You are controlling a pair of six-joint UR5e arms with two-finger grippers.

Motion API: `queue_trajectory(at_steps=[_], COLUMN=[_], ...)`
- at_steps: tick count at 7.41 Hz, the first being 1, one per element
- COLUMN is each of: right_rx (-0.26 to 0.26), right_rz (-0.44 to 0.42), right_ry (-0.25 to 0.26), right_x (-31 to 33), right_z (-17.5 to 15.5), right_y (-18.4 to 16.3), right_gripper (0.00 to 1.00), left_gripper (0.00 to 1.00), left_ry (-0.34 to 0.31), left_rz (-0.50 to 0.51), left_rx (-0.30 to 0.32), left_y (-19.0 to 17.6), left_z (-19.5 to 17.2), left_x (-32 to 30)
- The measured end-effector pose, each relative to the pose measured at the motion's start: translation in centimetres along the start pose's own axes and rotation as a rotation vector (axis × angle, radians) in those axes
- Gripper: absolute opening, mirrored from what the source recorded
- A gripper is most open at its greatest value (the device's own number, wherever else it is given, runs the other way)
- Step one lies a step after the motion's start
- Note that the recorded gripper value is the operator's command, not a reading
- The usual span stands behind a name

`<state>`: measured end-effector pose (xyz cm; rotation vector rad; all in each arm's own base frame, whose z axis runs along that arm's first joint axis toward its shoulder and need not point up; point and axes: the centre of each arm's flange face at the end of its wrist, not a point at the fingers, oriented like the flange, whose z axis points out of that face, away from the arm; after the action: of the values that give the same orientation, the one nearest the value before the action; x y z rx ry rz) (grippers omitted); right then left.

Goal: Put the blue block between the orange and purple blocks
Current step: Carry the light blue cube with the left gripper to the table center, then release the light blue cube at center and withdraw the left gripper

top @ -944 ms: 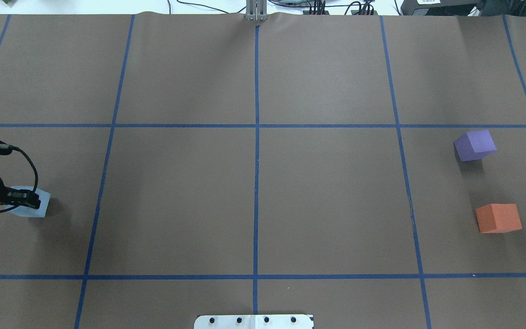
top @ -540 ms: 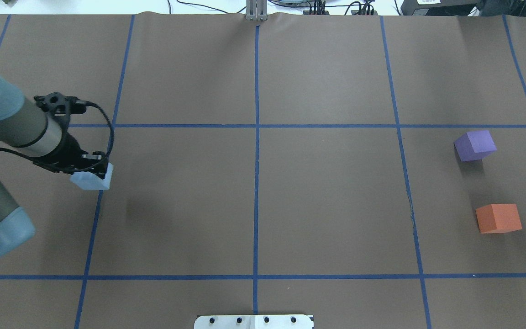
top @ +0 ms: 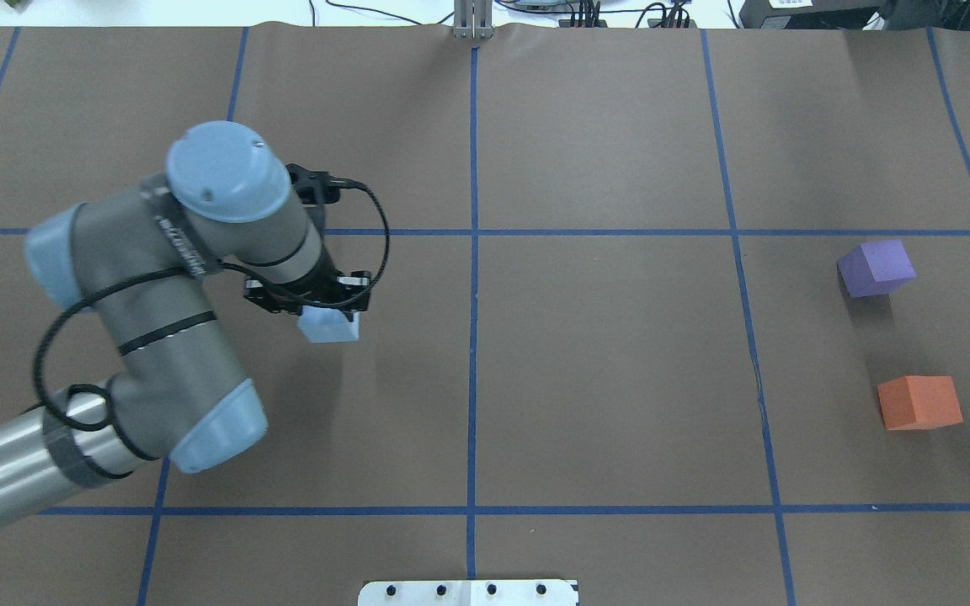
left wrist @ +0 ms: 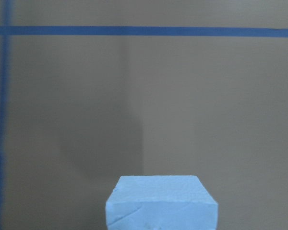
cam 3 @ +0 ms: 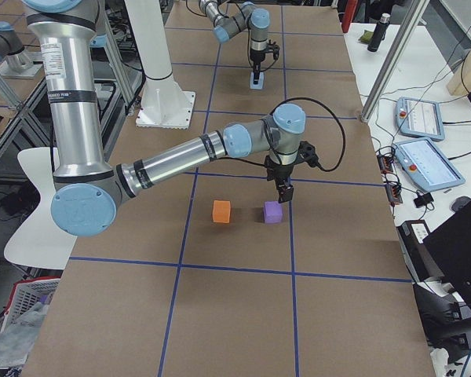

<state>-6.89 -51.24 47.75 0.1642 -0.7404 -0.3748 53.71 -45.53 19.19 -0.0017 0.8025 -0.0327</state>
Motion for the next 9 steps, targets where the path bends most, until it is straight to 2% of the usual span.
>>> queue_trajectory(at_steps=[1, 2, 3, 4, 6, 7, 9], right_rx=[0.001, 0.001, 0.002, 0.002, 0.002, 0.007, 0.032], right_rz=[-0.001, -0.001, -0.002, -0.002, -0.002, 0.006, 0.065], right_ry=[-0.004, -0.007, -0.008, -0.009, -0.010, -0.013, -0.040], right_x=[-0.1, -0.1, -0.1, -0.2, -0.2, -0.4, -4.3], right_z=[0.0, 0.0, -0.1, -0.1, -0.1, -0.3, -1.2], right_y=[0.0, -0.1, -0.1, -0.1, -0.1, -0.4, -2.5], right_gripper=[1.00, 1.00, 1.00, 1.00, 1.00, 1.00, 1.00], left_gripper=[0.53, 0.70, 0.81, 0.99, 1.00, 1.00, 1.00], left_ry=[-0.005, -0.002, 0.007, 0.010, 0.017, 0.031, 0.066], left_rz=[0.006, 0.024, 0.037, 0.041, 0.048, 0.048, 0.056], left_rx=[0.006, 0.013, 0.017, 0.016, 0.016, 0.027, 0.041], left_y=[0.2, 0.9, 1.6, 2.1, 2.5, 2.0, -0.5], left_z=[0.9, 2.2, 3.5, 4.4, 4.7, 3.4, -1.7], left_x=[4.2, 6.9, 8.2, 8.8, 9.3, 9.2, 6.7])
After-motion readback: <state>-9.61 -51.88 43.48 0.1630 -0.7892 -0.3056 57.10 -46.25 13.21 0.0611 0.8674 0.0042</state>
